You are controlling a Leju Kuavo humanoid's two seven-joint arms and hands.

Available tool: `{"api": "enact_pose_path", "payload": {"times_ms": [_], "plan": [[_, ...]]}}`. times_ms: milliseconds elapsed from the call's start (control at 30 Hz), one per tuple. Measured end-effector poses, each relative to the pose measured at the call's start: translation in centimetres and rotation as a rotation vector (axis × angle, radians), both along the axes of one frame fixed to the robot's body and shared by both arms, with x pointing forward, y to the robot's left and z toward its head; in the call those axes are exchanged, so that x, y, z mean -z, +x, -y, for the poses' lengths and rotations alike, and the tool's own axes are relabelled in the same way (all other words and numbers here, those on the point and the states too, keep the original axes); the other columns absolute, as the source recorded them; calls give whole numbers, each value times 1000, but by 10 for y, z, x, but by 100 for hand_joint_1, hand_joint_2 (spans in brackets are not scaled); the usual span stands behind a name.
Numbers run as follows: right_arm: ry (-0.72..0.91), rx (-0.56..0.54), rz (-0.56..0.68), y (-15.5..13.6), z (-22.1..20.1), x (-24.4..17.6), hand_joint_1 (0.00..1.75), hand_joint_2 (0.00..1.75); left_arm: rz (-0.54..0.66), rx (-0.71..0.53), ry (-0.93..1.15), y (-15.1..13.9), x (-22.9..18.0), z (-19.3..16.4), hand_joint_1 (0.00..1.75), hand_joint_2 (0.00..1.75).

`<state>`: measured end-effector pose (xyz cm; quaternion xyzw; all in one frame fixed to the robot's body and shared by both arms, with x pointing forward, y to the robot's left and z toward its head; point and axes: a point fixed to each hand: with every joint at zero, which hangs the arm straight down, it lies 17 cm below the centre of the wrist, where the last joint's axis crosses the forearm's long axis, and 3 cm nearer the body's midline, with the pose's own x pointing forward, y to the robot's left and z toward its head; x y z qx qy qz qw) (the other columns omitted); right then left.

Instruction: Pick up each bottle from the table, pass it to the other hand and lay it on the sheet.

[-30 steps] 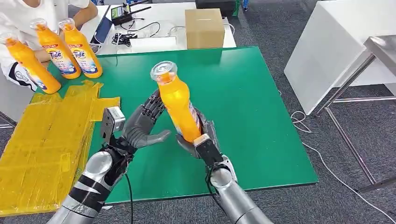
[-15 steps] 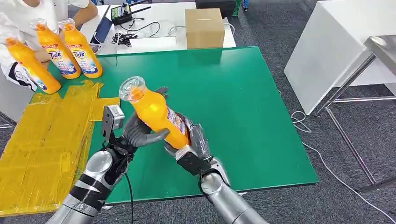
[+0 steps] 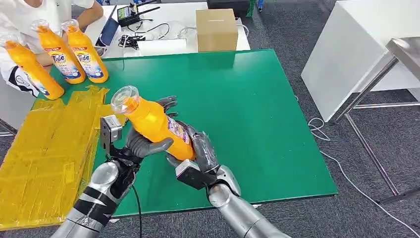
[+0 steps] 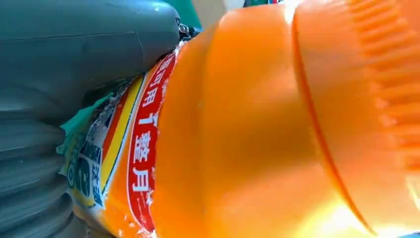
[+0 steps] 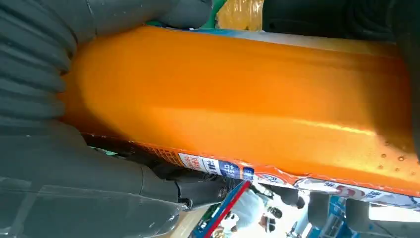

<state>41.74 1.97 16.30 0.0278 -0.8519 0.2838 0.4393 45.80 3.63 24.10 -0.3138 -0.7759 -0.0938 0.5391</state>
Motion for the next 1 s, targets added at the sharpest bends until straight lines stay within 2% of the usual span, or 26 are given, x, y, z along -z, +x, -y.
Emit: {"api": "enact_pose_path", "payload": {"times_ms": [367,400,433,633,733,800,867,1000], "plan": [[-9,-15,-10,0,-4,4,175,175,-10,-53,-50,2,-1,-11,175,175],[-9,-15,-11,0,-4,4,65,175,-11,-56,-51,2,-1,-12,175,175],[-6,-14,-14,0,-4,4,0,175,-11,-59,-53,2,-1,-12,175,175],[57,5,-40,-4,1,3,0,175,-24,-147,-97,13,-7,-35,175,175],[110,9,-76,-8,7,2,0,175,7,-256,-73,24,-11,-59,175,175],[146,24,-103,-9,15,0,0,175,89,-406,37,32,-12,-80,175,175],[193,30,-157,-7,26,-1,0,175,226,-607,239,37,-17,-106,175,175],[293,37,-248,-4,52,-8,0,175,419,-820,647,51,-15,-136,175,175]]}}
